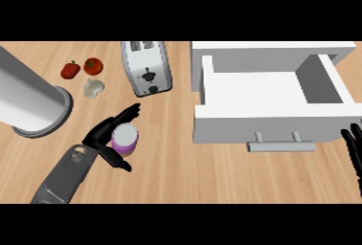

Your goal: Pick up the can, place it into the drawer and close the drawer

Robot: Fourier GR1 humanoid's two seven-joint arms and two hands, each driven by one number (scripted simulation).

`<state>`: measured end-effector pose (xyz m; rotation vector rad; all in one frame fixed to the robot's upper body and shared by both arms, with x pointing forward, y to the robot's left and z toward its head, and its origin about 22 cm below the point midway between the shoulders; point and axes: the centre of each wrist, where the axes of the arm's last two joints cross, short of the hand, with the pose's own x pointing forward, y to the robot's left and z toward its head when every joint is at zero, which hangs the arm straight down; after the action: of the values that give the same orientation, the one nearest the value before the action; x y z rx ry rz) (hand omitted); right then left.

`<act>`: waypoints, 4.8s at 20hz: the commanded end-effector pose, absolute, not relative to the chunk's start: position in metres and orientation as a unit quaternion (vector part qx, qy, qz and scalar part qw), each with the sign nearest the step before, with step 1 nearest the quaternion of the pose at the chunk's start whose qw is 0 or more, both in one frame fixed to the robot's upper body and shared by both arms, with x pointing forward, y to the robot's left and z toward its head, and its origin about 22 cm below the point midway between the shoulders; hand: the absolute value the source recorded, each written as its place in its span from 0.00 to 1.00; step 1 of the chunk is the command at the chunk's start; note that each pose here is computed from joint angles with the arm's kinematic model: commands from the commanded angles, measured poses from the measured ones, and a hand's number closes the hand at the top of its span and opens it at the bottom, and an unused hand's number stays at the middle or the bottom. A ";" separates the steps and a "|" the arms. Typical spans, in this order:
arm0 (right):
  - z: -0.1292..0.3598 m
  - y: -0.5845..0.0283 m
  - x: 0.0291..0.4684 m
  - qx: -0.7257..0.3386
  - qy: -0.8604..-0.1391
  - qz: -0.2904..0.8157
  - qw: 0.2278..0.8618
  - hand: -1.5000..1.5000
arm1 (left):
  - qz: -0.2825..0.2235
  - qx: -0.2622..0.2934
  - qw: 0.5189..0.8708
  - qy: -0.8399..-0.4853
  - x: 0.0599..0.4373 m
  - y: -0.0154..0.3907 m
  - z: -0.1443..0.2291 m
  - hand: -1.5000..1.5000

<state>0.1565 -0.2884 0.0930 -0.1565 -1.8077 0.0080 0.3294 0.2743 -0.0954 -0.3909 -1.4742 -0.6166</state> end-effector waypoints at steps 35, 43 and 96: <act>0.095 -0.300 0.137 -0.082 -0.795 -0.024 0.601 0.00 | -0.011 -0.007 0.630 -0.777 0.330 0.195 0.037 1.00; 0.112 -0.304 0.136 -0.084 -0.794 -0.014 0.602 0.00 | -0.036 -0.035 0.642 -0.765 0.328 0.132 0.115 1.00; 0.109 -0.289 0.172 -0.061 -0.801 0.000 0.595 0.00 | -0.118 0.088 0.616 -0.773 0.425 -0.021 0.207 1.00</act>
<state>0.1711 -0.2990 0.1036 -0.1482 -1.8550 0.0083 0.4237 -0.0209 0.2125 0.1668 -1.7716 -0.2565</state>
